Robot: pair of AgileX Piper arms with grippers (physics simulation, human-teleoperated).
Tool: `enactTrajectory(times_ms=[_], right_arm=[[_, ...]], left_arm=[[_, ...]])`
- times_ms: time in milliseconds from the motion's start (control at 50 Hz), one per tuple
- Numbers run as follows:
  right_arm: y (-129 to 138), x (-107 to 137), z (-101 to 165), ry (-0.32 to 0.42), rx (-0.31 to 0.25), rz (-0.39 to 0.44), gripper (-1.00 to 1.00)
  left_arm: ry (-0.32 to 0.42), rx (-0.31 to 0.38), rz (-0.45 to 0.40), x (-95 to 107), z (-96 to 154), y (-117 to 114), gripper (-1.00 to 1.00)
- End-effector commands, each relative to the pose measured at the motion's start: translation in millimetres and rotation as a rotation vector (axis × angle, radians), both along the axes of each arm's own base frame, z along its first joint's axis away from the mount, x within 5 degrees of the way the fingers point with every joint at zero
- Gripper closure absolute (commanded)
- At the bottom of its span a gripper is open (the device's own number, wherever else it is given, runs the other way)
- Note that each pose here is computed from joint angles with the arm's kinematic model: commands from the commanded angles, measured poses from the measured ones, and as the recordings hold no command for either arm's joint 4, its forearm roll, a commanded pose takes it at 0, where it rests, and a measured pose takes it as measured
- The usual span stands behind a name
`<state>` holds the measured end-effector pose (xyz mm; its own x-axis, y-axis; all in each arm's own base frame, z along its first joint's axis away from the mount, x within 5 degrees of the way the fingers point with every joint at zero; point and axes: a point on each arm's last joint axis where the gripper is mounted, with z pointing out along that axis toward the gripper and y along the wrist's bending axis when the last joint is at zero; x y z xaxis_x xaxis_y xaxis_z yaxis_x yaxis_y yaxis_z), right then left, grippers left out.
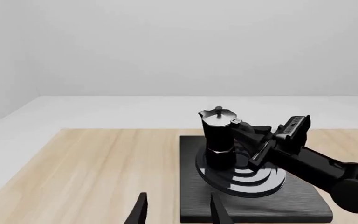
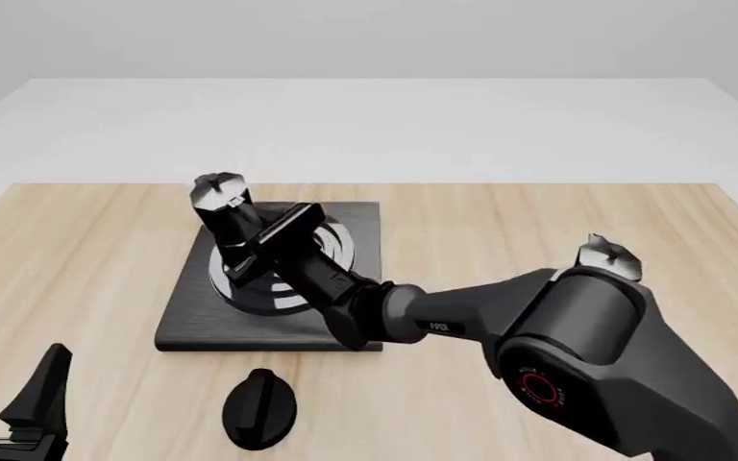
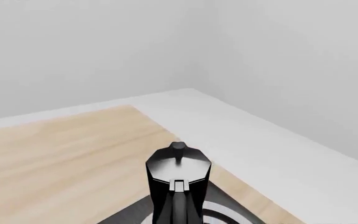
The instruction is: Put both moka pots on the stove.
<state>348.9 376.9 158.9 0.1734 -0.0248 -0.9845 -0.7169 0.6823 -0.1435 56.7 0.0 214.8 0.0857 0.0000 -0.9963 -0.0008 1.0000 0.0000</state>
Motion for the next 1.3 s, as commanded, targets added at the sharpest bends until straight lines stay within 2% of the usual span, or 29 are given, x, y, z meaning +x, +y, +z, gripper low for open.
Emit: enactTrajectory(times_ms=[20,260,1300], right_arm=[[-1.3,4.0,12.9,-0.023,0.039,-0.007,1.00],[-6.3,5.0,1.2,0.001,0.042,-0.013,1.00],[-10.0,16.5,-10.4,0.064,0.030,-0.031,1.00]], left_arm=[[0.000,0.000,0.000,0.0,0.0,0.0,-1.00],[0.000,0.000,0.000,0.0,0.0,0.0,-1.00],[0.000,0.000,0.000,0.0,0.0,0.0,-1.00]])
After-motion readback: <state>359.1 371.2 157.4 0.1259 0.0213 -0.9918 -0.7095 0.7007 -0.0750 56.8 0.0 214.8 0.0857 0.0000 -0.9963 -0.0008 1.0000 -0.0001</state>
